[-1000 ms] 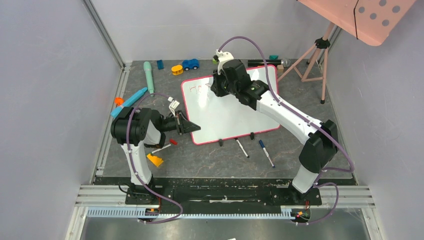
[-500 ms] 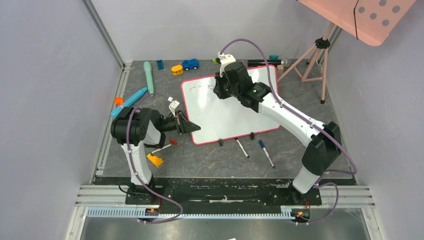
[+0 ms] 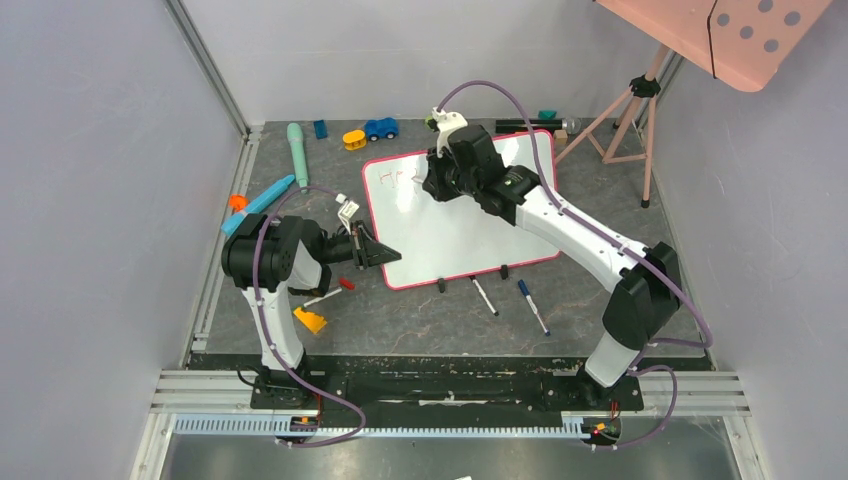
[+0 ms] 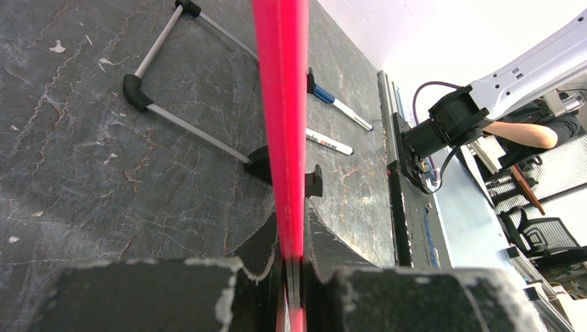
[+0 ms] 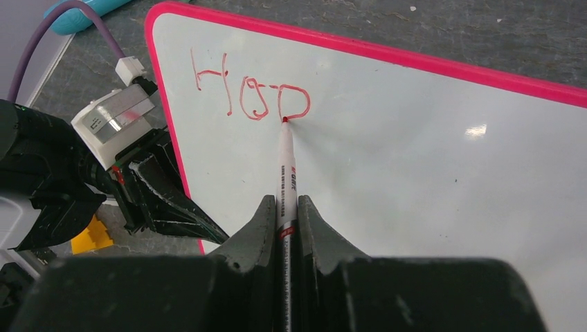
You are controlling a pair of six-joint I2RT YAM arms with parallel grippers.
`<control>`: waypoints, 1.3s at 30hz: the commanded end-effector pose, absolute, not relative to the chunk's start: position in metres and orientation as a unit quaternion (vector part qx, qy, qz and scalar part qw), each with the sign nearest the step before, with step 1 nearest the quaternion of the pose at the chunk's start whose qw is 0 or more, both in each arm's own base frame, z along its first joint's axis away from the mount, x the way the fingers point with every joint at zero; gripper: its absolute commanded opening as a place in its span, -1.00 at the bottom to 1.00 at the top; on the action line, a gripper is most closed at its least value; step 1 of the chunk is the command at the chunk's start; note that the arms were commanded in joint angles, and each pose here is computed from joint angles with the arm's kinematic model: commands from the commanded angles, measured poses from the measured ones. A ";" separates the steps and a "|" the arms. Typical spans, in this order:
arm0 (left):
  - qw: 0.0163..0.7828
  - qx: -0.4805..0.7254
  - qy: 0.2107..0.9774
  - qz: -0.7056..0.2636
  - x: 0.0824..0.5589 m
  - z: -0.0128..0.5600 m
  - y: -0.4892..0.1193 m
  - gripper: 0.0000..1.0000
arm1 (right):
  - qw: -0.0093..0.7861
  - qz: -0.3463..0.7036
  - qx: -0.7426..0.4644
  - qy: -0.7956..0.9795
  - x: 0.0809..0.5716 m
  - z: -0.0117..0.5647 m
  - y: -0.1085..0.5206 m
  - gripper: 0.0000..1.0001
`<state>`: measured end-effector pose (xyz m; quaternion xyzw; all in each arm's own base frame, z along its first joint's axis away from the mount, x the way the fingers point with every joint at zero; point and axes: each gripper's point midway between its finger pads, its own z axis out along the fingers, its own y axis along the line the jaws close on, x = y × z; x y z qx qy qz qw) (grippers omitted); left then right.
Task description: Write a sentence on the whiteboard
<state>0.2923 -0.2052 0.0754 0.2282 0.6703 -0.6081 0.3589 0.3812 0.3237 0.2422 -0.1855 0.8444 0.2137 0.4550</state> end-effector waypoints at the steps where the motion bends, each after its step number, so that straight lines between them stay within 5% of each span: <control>1: 0.404 0.285 0.643 -0.584 0.291 0.077 -0.208 -0.96 | 0.476 0.238 -0.191 0.825 0.386 0.267 0.333 -1.00; 39: 0.403 0.286 0.643 -0.585 0.290 0.077 -0.208 -0.96 | 0.492 0.200 -0.166 0.831 0.394 0.271 0.313 -1.00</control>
